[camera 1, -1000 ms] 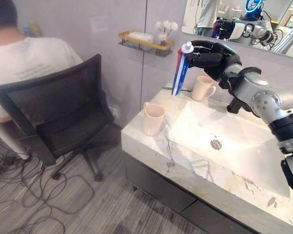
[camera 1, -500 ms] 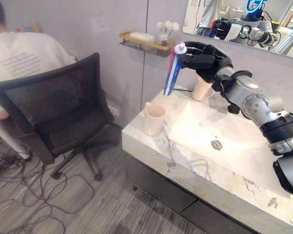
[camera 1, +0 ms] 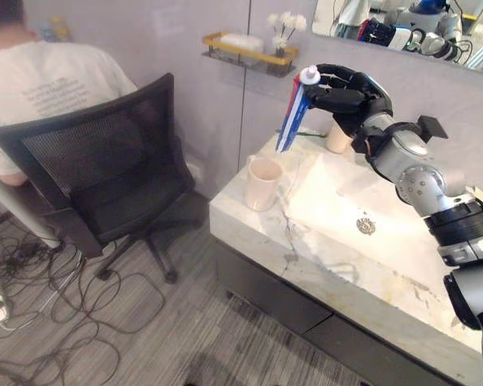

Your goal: Organize the bathroom.

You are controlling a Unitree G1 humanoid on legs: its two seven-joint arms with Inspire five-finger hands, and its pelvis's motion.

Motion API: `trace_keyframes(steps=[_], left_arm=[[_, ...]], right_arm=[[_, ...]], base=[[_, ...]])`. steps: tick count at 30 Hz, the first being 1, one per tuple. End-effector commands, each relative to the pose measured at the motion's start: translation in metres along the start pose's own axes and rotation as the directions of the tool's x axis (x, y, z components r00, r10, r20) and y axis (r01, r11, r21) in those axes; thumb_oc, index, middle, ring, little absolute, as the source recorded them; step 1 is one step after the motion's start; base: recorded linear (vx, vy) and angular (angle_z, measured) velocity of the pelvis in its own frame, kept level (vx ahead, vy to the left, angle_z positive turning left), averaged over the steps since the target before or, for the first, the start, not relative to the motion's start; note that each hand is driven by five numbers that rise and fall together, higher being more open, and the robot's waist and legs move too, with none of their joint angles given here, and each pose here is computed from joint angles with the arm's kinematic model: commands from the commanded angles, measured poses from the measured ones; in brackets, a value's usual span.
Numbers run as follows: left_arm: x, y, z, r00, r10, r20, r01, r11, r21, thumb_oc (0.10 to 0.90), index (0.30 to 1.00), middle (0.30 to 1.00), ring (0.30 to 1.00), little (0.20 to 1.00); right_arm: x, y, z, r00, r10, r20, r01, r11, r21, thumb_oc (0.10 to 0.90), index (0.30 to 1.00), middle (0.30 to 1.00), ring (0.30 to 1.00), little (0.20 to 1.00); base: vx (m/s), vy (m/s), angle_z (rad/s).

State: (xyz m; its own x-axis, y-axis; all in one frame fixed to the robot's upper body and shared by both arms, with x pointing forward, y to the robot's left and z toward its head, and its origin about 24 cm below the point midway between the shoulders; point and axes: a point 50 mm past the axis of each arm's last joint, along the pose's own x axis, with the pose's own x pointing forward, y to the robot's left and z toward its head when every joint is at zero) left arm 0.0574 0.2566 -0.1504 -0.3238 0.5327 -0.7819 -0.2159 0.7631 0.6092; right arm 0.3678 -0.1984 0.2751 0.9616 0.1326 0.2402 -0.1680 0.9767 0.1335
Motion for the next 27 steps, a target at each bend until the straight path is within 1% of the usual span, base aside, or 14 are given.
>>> trace_keyframes(steps=[1,2,5,8,14,27], left_arm=[[0.018,0.047,-0.009,0.979,0.186,-0.083,-0.190,0.981,-0.034,0.800,0.900,0.900,0.900,0.900],[0.019,0.051,-0.008,0.979,0.180,-0.091,-0.185,0.981,-0.057,0.800,0.900,0.900,0.900,0.900],[0.026,0.059,-0.017,0.981,0.177,-0.079,-0.180,0.983,-0.034,0.800,0.900,0.900,0.900,0.900],[0.029,0.061,-0.021,0.983,0.169,-0.064,-0.170,0.985,-0.007,0.800,0.900,0.900,0.900,0.900],[0.030,0.056,-0.028,0.984,0.163,-0.067,-0.161,0.986,0.036,0.800,0.900,0.900,0.900,0.900],[0.034,0.055,-0.042,0.982,0.159,-0.102,-0.153,0.986,0.067,0.800,0.900,0.900,0.900,0.900]], right_arm=[[-0.004,-0.002,0.082,0.917,0.022,0.398,-0.054,0.996,0.069,0.400,0.300,0.300,0.300,0.300],[-0.005,-0.001,0.084,0.914,0.029,0.405,-0.061,0.996,0.066,0.400,0.300,0.300,0.300,0.300],[-0.009,-0.005,0.088,0.912,0.015,0.410,-0.049,0.996,0.072,0.400,0.300,0.300,0.300,0.300],[-0.012,-0.009,0.095,0.908,0.003,0.420,-0.047,0.994,0.095,0.400,0.300,0.300,0.300,0.300],[-0.014,-0.008,0.100,0.900,0.038,0.435,-0.087,0.992,0.094,0.400,0.300,0.300,0.300,0.300],[-0.017,0.002,0.095,0.895,0.074,0.439,-0.139,0.984,0.116,0.400,0.300,0.300,0.300,0.300]], base=[[-0.11,0.003,-0.09],[-0.07,-0.029,-0.09],[0.02,-0.049,-0.09],[0.04,-0.035,0.00],[0.03,0.012,-0.06],[0.01,0.044,0.01]])
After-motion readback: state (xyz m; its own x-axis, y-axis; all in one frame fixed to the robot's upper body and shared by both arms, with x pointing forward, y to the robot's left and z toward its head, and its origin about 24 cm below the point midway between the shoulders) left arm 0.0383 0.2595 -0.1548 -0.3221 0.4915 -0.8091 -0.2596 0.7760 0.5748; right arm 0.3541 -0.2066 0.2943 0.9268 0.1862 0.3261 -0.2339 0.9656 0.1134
